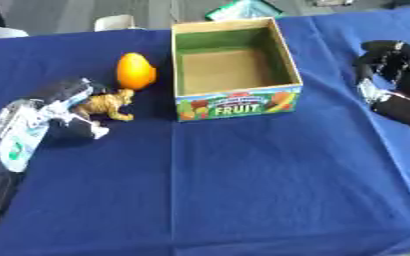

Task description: Pick up objects on the table and place them in the box.

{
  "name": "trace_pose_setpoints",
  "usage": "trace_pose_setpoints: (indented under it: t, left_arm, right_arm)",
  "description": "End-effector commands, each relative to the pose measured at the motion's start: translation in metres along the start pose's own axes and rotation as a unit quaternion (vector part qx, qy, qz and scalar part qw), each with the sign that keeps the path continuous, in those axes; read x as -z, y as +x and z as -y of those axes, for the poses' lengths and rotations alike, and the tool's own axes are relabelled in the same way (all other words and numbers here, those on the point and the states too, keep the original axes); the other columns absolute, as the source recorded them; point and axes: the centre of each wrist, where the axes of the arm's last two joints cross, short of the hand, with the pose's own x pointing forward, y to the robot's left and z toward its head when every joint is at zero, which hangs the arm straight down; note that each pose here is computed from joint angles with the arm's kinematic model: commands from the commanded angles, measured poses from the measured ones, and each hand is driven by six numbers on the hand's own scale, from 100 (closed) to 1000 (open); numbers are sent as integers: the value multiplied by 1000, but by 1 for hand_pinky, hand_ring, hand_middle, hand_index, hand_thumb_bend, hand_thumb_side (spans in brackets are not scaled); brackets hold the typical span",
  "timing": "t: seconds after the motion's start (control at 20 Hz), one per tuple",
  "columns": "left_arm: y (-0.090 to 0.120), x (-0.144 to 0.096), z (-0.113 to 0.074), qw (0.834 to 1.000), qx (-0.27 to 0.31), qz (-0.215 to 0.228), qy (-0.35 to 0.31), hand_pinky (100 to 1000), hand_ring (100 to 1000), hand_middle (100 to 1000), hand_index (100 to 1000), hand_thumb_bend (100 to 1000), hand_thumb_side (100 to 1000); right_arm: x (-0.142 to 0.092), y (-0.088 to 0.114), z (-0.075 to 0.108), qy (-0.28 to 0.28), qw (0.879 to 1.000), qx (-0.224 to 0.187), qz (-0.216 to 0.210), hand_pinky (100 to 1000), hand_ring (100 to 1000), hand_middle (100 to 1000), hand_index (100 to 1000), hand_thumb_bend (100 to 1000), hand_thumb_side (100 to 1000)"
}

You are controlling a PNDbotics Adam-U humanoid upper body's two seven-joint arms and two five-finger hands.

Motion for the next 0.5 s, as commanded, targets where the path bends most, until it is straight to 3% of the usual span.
trace_pose_setpoints:
  t: [0.05, 0.1, 0.3, 0.5]
  left_arm:
    - [-3, 0, -10, 1000, 14, -7, 15, 715, 605, 618, 793, 296, 129]
    - [-3, 0, -9, 1000, 16, -9, 15, 713, 599, 612, 793, 267, 100]
    - [-5, 1, -7, 1000, 18, -14, 14, 704, 566, 577, 780, 102, 121]
    - [-6, -1, -9, 999, 8, -19, 25, 685, 512, 511, 759, 100, 207]
  right_arm:
    - [5, 5, 4, 3, 1000, -8, 11, 712, 709, 580, 768, 100, 100]
    - [5, 5, 4, 3, 1000, -8, 11, 712, 709, 580, 768, 100, 100]
    - [5, 6, 4, 3, 1000, -8, 11, 712, 708, 580, 768, 100, 100]
    - [5, 5, 4, 3, 1000, -8, 11, 712, 708, 580, 768, 100, 100]
